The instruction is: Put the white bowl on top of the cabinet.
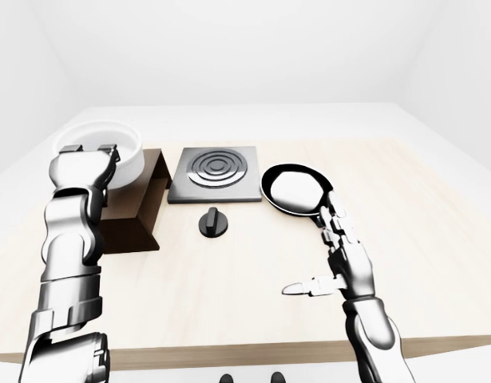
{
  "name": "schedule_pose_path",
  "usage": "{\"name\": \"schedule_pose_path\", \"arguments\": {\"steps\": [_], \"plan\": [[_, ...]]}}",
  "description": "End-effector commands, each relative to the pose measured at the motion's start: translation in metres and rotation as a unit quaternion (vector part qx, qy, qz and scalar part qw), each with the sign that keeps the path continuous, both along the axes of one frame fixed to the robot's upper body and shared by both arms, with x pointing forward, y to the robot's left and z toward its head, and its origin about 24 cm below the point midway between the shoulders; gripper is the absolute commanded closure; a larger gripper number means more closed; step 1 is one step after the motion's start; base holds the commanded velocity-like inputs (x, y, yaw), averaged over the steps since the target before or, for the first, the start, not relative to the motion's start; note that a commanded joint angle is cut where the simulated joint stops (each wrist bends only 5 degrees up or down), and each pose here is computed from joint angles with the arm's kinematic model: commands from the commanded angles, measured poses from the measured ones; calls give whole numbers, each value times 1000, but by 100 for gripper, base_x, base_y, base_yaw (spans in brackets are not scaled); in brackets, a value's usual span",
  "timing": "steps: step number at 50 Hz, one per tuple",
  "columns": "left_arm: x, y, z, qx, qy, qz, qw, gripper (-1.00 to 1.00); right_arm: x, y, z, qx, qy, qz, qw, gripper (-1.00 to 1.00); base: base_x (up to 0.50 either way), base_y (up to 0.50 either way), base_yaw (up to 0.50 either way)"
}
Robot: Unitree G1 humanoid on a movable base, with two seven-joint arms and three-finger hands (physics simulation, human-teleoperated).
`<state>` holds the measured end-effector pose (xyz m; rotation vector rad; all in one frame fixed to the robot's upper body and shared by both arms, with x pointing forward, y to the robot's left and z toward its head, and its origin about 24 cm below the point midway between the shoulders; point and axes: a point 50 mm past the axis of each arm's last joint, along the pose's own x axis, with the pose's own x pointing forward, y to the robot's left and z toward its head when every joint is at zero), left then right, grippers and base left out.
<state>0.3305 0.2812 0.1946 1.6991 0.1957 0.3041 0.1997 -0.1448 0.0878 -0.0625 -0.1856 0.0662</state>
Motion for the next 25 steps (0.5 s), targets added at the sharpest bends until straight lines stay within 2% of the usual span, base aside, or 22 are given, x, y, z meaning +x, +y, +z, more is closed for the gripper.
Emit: {"name": "schedule_pose_path", "arguments": {"steps": [1,25], "plan": [[-1,2,8,9,-35,-1,999,100,1,1,-2,-1,2,2,1000,-100,0,0,0],[-1,8,4,8,-34,5,999,100,1,3,-3,-4,2,3,1000,-100,0,0,0]]}}
